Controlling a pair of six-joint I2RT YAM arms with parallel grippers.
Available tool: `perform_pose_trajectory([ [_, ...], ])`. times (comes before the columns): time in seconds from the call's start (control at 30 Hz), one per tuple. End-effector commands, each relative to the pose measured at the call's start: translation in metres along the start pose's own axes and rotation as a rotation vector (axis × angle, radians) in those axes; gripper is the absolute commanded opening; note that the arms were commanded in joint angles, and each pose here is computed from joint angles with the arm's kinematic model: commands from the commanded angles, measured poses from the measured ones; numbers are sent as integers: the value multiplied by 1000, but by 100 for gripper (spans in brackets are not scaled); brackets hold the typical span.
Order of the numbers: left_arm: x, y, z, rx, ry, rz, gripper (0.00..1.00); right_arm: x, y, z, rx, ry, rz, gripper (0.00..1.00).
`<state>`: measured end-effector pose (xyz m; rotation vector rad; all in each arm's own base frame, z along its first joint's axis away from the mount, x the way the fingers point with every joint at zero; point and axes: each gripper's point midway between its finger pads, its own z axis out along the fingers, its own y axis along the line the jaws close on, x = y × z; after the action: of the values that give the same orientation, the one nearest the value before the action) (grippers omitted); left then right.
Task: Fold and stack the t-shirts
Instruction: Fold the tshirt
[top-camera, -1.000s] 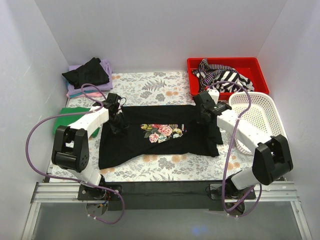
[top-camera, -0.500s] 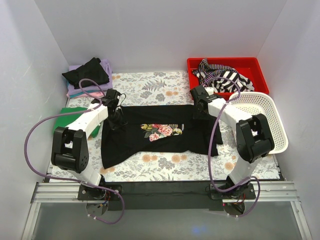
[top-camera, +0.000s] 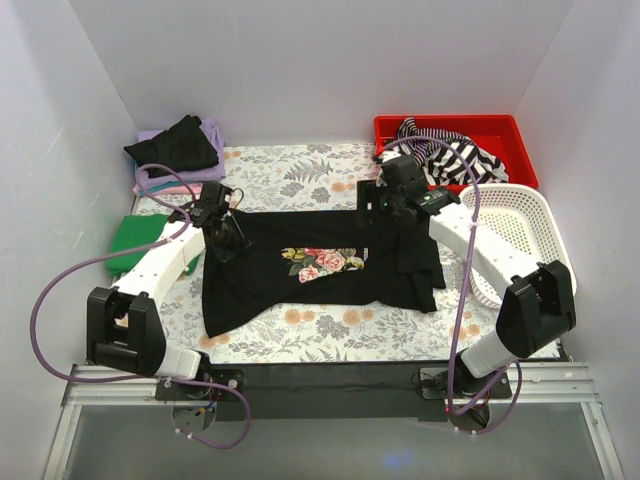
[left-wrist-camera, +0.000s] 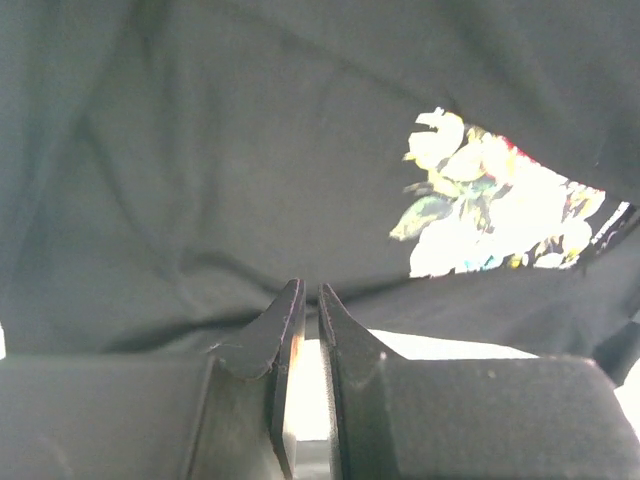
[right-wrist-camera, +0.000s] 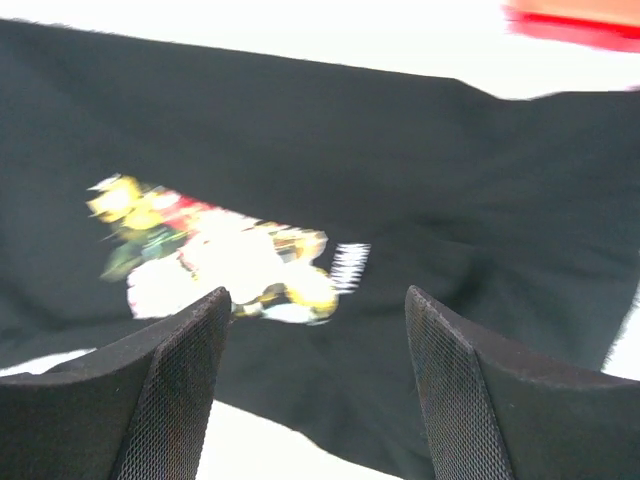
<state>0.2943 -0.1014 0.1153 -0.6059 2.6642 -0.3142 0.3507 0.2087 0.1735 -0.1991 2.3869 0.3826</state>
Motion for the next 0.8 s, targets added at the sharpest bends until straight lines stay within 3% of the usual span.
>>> perform_pose_trajectory([
  [0.0, 31, -13, -5, 93, 94, -113, 9, 19, 50, 5, -198, 35, -36, 76],
  [0.4, 118, 21, 11, -85, 182, -116, 10, 40, 44, 15, -195, 86, -68, 76],
  [0.77, 124, 39, 28, -283, 11, 11, 11, 58, 43, 23, -215, 136, -74, 76],
])
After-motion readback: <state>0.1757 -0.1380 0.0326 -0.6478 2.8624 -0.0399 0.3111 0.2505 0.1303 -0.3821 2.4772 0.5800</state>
